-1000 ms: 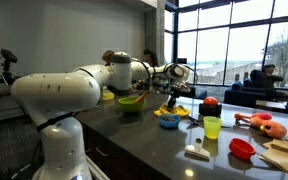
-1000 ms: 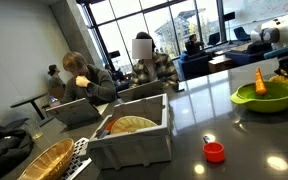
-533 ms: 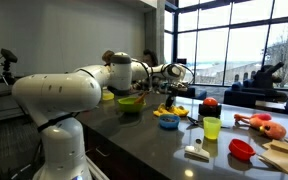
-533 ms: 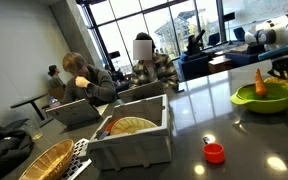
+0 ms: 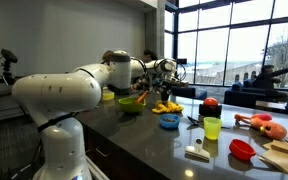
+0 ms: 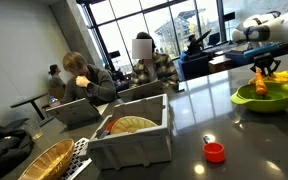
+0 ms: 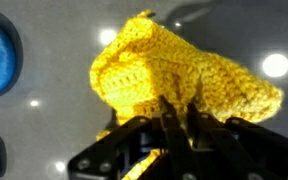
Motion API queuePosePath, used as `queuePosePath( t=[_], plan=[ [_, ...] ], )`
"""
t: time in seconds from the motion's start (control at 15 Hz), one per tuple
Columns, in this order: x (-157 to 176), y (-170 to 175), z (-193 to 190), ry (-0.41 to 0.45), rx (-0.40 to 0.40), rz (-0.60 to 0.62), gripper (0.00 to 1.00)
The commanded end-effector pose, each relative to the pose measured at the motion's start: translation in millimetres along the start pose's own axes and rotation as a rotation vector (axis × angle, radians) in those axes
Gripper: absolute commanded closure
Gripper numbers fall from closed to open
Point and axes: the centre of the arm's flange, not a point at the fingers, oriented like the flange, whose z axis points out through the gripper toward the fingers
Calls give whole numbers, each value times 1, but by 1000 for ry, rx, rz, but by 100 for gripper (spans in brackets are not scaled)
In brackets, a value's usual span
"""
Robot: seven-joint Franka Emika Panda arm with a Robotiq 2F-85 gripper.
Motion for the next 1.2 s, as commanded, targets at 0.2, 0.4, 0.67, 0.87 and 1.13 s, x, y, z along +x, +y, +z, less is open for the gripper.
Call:
queuePosePath(
  t=[0.2, 0.4, 0.67, 0.87, 1.13],
  plan=[
    [34, -20, -19, -3, 13, 10, 97],
    [47, -10, -23, -3, 26, 41, 97],
    [66, 10, -33, 8, 58, 95, 97],
    [74, 23, -36, 17, 68, 125, 97],
    [73, 36, -59, 37, 96, 132, 97]
  ],
)
